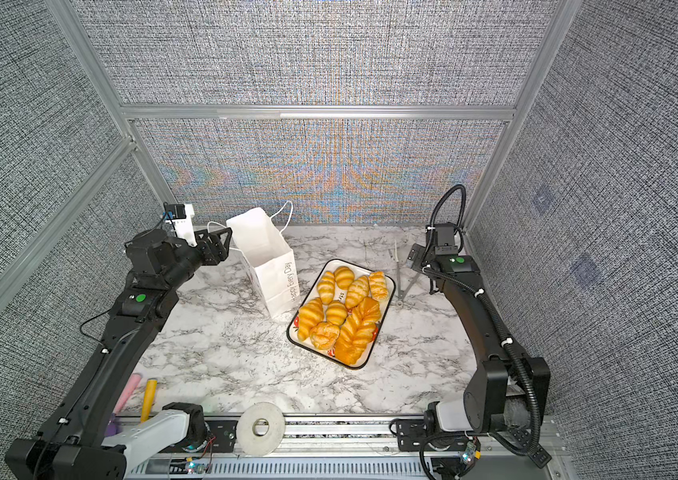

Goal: Place the fake bread into the paper bag
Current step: 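Raise the left gripper to the bag handle while the right gripper moves toward the tongs, then grasp the bag handle with the left gripper while the right gripper grasps the tongs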

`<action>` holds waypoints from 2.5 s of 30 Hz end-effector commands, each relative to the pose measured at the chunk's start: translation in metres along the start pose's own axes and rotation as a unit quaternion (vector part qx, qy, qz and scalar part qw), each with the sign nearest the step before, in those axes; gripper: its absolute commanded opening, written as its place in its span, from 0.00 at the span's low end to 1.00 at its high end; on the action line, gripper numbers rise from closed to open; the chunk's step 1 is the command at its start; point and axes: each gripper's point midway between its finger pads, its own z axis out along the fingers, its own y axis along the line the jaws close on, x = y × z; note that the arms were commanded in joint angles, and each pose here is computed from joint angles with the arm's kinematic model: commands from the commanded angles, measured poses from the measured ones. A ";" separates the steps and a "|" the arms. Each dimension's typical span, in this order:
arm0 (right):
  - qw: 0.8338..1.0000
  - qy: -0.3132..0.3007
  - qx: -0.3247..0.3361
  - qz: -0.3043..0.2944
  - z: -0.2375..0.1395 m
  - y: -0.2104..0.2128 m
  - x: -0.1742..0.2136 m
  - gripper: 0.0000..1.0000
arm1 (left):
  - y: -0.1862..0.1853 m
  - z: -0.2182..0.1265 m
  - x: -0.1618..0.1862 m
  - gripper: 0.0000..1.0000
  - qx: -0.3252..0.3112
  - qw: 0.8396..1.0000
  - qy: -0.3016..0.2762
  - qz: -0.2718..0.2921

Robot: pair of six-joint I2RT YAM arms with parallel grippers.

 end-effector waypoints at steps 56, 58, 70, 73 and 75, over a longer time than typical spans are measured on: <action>0.971 0.222 0.061 -0.067 0.154 0.025 0.083 0.99 | 0.023 -0.008 0.003 0.00 0.075 0.996 -0.012 -0.041; 0.969 0.229 0.062 -0.068 0.160 0.024 0.086 0.99 | 0.022 -0.008 0.003 0.00 0.077 0.996 -0.012 -0.040; 0.966 0.245 0.055 -0.062 0.180 0.027 0.095 0.98 | 0.021 -0.007 0.005 0.00 0.083 0.996 -0.010 -0.044; 0.965 0.249 0.048 -0.064 0.182 0.030 0.096 0.96 | 0.021 -0.007 0.005 0.00 0.084 0.995 -0.010 -0.045; 0.965 0.250 0.041 -0.064 0.183 0.032 0.097 0.93 | 0.021 -0.007 0.005 0.00 0.084 0.995 -0.010 -0.045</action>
